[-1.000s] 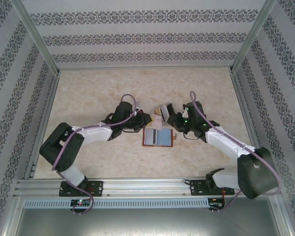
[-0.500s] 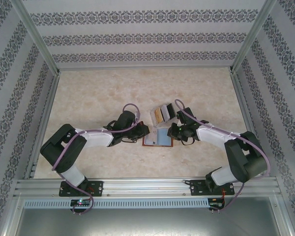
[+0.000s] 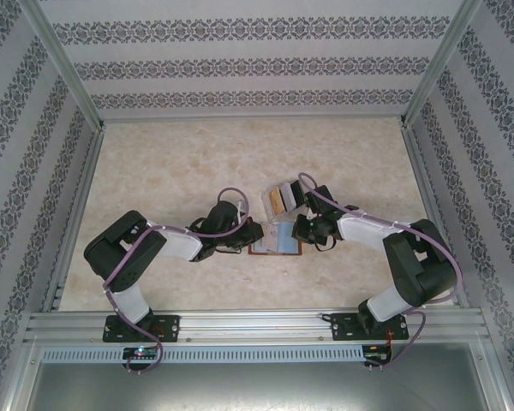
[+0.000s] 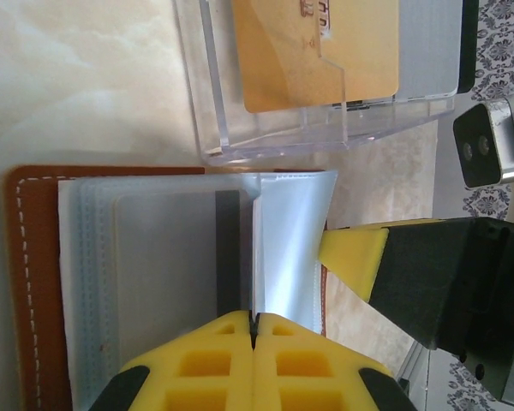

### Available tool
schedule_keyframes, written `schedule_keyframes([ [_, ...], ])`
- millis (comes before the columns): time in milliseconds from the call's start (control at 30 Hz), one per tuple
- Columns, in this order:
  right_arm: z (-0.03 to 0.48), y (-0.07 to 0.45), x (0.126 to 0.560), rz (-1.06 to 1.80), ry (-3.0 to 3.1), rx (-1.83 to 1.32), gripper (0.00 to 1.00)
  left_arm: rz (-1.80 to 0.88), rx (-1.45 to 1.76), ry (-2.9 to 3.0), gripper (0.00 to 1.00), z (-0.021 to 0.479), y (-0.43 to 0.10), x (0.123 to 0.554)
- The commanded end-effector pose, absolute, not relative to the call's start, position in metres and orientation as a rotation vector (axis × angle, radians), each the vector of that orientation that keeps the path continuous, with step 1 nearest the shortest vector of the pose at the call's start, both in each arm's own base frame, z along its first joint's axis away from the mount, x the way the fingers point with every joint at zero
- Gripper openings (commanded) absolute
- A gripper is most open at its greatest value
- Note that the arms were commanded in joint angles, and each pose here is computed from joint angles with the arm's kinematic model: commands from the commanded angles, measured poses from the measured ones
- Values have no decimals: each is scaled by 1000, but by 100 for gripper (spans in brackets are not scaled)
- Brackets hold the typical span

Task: Put the credit cards into the card holder
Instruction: Insert the credit card into the card slot.

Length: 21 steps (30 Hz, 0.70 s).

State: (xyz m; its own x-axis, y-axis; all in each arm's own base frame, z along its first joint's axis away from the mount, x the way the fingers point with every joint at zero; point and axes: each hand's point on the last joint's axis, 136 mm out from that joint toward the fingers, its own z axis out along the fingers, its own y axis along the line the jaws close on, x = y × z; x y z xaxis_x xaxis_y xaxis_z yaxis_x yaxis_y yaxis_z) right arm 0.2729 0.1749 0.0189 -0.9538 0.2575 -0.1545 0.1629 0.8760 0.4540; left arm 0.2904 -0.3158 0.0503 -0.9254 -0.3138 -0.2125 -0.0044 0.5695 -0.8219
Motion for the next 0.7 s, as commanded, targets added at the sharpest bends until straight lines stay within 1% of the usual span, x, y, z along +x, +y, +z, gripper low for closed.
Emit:
schedule_keyframes([
  [0, -6, 151, 257, 473, 2927, 351, 8, -1318, -251, 2421, 0, 56, -322, 290],
  [133, -2, 149, 256, 466, 2923, 353, 8, -1338, -241, 2412, 0, 55, -328, 290],
  [400, 22, 143, 264, 482, 2856, 365, 17, -1292, -279, 2431, 0, 38, -328, 289],
  [667, 11, 123, 261, 365, 2888, 384, 19, -1302, -285, 2423, 0, 34, -333, 288],
])
